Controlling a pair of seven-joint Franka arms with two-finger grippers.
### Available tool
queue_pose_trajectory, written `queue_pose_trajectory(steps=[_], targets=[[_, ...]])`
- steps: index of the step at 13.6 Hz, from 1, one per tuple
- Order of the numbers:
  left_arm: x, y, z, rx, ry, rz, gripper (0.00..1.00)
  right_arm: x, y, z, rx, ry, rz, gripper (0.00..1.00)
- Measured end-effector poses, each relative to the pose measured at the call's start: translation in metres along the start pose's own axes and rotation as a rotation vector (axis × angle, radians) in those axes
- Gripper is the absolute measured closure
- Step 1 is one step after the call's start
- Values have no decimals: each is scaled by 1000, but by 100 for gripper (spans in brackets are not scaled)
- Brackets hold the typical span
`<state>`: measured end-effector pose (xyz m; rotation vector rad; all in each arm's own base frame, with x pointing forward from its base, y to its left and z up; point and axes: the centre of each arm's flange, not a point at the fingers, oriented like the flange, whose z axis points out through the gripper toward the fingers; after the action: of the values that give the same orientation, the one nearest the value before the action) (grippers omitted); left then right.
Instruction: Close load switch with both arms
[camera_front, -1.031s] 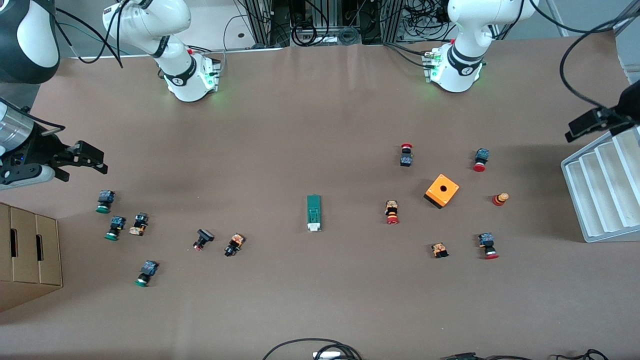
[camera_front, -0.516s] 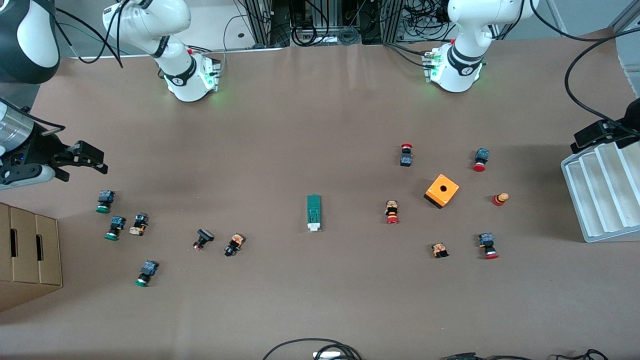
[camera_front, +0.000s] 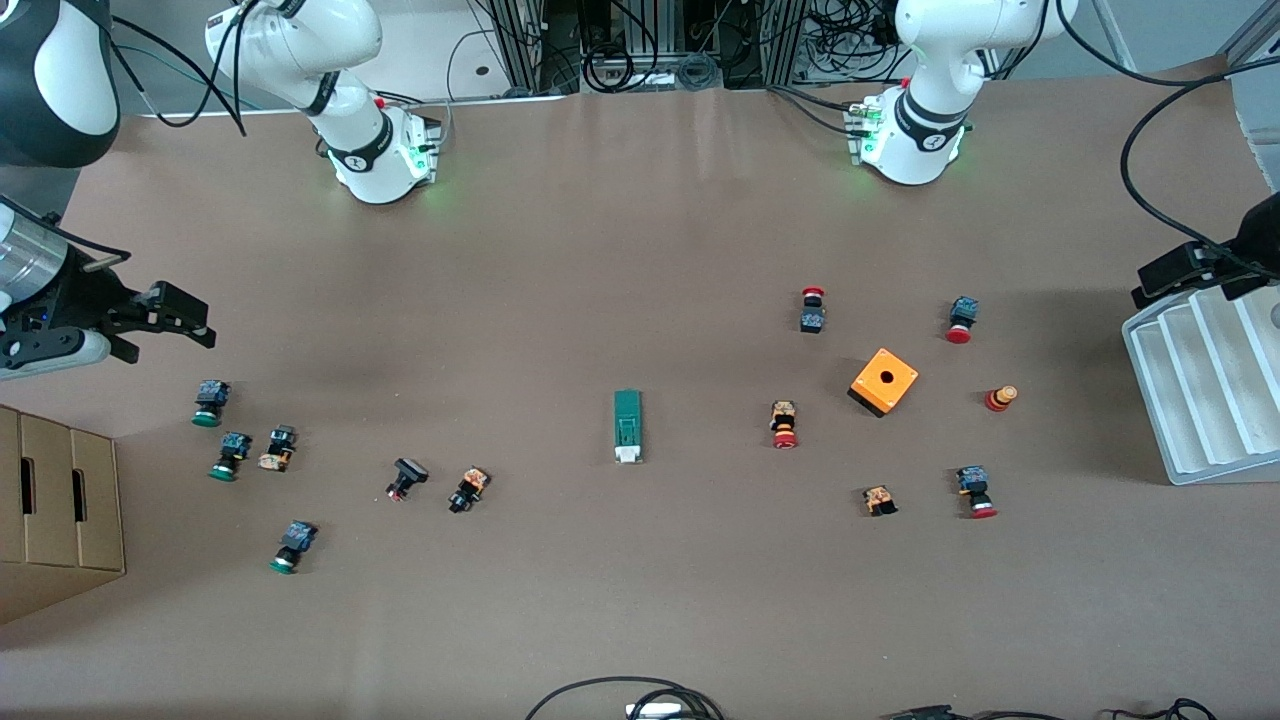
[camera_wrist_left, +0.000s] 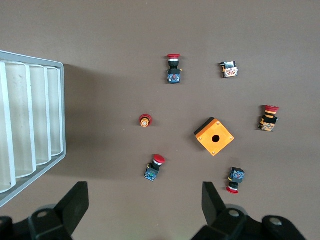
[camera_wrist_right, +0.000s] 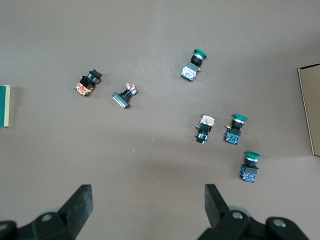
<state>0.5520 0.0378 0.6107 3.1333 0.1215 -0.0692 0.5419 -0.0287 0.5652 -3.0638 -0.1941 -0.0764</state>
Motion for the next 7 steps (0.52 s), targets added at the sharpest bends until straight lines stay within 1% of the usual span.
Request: queue_pose_trajectory(steps=[3, 7], targets=[[1, 11, 1, 1, 0, 20, 0, 0, 0, 0, 0, 0, -2, 0], [6, 12, -1, 1, 7, 20, 0, 0, 0, 0, 0, 0, -2, 0]])
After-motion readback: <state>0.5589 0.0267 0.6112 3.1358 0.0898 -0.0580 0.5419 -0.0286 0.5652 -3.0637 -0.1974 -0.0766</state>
